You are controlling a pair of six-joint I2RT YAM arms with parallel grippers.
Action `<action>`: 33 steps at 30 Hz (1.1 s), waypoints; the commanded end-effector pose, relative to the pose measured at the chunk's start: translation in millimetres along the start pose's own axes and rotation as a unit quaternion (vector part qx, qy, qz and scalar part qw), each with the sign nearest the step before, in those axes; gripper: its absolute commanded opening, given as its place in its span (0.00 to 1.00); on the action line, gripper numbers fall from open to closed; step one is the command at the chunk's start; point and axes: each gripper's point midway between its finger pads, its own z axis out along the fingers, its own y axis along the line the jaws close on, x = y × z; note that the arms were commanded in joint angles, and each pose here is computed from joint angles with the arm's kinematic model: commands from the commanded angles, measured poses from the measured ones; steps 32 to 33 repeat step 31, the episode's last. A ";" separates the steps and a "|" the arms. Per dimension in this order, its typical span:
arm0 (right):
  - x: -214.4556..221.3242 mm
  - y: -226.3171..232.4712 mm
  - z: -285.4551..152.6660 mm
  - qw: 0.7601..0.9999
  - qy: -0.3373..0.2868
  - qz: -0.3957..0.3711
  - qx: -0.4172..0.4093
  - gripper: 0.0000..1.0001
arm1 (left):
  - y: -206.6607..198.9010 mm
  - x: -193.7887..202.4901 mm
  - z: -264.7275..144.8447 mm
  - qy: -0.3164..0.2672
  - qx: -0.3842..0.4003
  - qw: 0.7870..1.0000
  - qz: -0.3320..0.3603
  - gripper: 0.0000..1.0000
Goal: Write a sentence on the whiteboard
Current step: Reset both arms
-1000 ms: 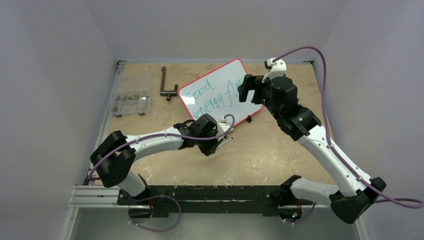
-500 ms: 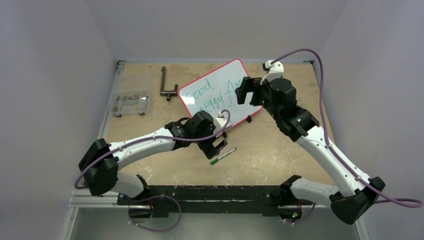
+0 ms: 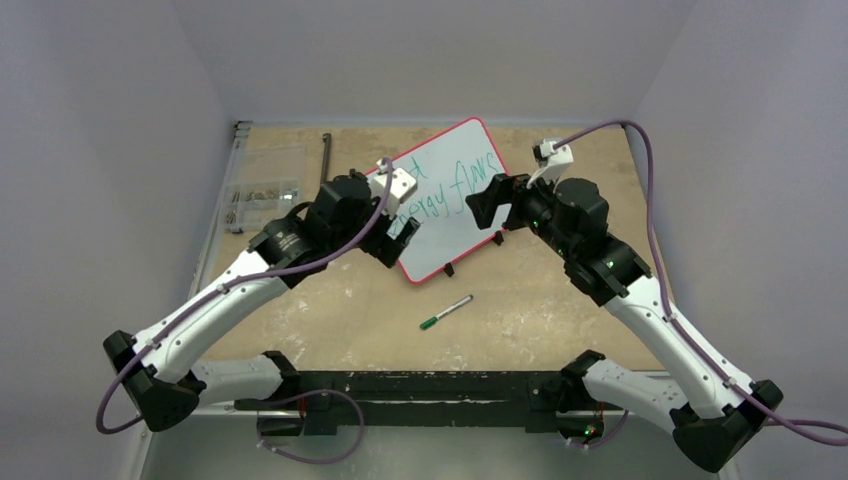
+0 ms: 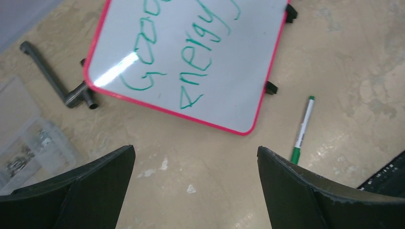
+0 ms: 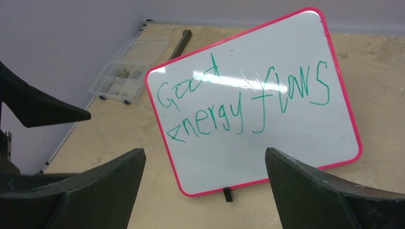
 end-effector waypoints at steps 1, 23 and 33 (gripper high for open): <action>-6.6 13.5 -7.7 0.999 -0.024 0.019 -0.040 0.99 | 57.9 6.6 -32.1 0.001 -0.108 0.994 -0.029 1.00; 54.6 -6.8 -41.2 0.996 -0.030 0.062 -0.049 0.99 | 112.2 35.3 -66.0 -0.079 -0.236 0.963 -0.102 1.00; 38.2 -7.1 -45.8 0.996 -0.059 0.047 -0.046 0.99 | 112.8 34.8 -71.2 -0.088 -0.239 0.962 -0.099 1.00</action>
